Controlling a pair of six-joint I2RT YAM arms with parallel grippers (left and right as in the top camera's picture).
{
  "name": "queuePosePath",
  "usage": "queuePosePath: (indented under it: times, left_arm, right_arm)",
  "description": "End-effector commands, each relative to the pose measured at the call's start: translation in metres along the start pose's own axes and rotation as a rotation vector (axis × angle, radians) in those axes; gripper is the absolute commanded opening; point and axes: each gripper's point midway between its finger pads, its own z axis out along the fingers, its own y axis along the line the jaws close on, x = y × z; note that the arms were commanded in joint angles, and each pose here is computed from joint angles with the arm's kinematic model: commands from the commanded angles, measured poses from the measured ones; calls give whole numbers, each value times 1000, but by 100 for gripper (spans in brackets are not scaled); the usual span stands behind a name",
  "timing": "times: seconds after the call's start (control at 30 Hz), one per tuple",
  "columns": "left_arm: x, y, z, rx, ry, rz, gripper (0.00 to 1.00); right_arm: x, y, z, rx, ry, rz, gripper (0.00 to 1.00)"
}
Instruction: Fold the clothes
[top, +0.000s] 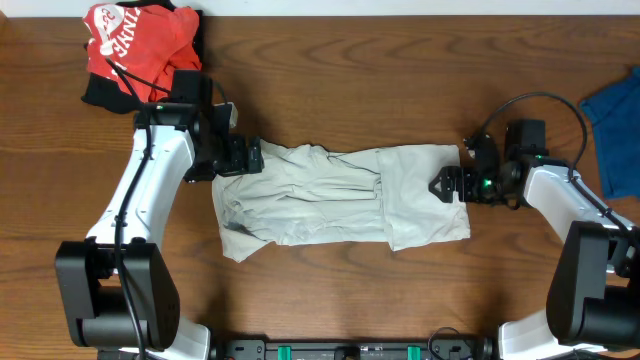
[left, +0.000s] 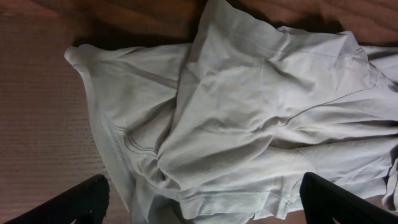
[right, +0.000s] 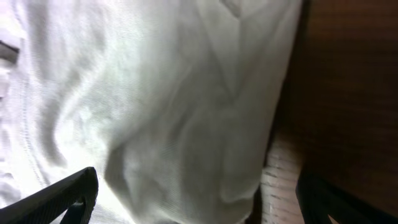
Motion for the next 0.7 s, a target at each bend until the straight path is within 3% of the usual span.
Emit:
queuePosePath:
  times: [0.0,0.67]
  left_arm:
    - [2,1,2,-3,7,-11,98]
    - [8,13,8,-12,20,-59,98]
  right_arm:
    - [0,14,-1,-60,-11,-35,99]
    - [-2,31,5,-84,-9,-90,99]
